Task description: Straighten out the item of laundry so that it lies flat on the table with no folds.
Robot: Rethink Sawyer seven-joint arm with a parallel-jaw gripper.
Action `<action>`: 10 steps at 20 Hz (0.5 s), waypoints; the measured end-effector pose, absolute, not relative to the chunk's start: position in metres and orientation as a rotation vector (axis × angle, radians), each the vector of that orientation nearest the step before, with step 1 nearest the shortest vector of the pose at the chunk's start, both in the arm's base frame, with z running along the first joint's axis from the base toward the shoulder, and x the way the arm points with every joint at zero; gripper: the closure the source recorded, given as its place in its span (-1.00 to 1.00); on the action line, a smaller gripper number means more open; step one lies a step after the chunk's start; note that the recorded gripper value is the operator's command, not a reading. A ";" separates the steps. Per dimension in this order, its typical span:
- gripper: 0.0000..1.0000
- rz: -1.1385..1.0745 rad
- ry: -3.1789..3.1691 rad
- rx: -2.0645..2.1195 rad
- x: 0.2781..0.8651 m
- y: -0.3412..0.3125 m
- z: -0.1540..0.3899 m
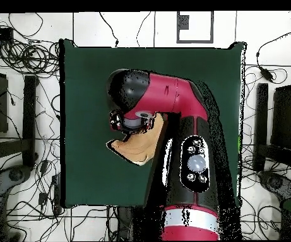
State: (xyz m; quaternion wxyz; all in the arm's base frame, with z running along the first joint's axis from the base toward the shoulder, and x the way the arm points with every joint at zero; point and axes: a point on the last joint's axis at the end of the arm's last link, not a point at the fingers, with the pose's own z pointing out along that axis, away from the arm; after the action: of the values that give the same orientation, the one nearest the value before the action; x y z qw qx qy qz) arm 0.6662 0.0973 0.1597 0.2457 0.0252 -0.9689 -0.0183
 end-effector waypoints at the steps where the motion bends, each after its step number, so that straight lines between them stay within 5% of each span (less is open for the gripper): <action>1: 1.00 -0.058 -2.624 0.065 0.668 0.098 0.166; 10: 1.00 -0.120 -2.581 0.043 0.681 0.102 0.194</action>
State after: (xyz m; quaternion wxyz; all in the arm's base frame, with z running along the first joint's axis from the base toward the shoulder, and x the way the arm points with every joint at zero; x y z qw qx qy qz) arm 0.6806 0.1016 0.1936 0.2752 0.0162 -0.9602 -0.0446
